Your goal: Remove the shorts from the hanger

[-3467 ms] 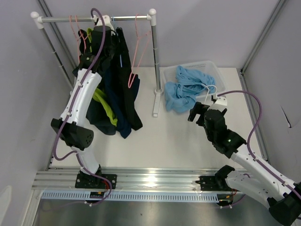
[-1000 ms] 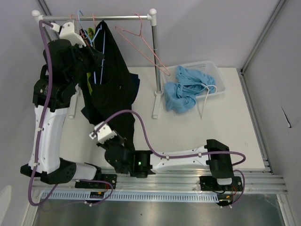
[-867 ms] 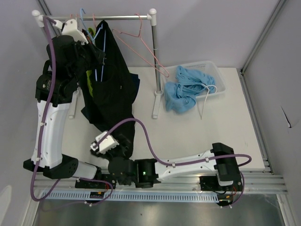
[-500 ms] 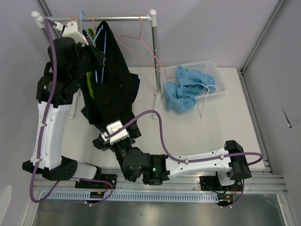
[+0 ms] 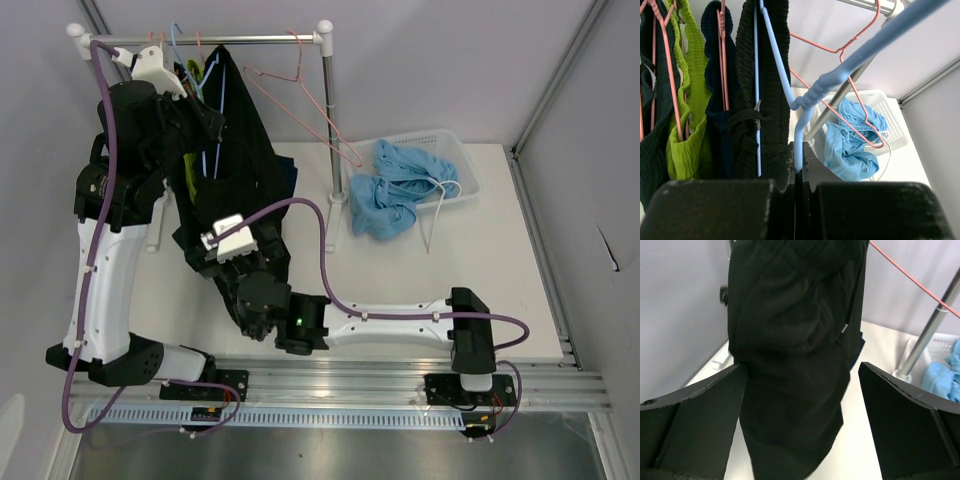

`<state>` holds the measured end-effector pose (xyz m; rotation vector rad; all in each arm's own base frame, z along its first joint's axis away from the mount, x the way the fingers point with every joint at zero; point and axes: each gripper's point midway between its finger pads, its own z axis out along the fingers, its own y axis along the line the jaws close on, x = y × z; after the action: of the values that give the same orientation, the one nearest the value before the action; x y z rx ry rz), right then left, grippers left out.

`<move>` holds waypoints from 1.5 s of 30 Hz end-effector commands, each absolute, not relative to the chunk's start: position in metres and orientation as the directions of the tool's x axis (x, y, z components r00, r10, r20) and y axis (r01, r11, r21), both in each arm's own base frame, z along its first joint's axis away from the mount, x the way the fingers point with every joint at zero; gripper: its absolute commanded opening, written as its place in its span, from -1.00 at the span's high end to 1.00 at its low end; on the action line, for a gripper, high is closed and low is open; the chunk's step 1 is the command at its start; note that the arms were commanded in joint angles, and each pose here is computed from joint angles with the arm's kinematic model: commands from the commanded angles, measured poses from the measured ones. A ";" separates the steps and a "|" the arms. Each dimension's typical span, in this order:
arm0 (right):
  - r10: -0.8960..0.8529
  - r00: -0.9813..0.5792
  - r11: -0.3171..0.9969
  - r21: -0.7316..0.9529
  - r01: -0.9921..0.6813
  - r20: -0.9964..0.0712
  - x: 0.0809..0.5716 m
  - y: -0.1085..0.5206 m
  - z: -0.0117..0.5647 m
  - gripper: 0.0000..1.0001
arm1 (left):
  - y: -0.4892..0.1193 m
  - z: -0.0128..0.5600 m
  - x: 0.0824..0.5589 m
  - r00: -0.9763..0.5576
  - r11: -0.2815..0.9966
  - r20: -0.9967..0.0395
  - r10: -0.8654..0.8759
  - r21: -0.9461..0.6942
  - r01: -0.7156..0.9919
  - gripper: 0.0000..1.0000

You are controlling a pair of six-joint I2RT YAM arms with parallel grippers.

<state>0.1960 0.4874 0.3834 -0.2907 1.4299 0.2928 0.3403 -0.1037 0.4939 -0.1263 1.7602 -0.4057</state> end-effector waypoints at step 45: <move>0.150 0.111 0.949 0.111 -0.296 -0.982 0.288 0.439 0.429 1.00 | -0.132 0.457 0.268 -0.345 0.824 -0.862 -0.372 -0.478 0.306 1.00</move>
<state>0.2586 0.4551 0.3311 -0.2309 1.5769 0.2625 0.3139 -0.1245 0.4307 -0.0907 1.9209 -0.5393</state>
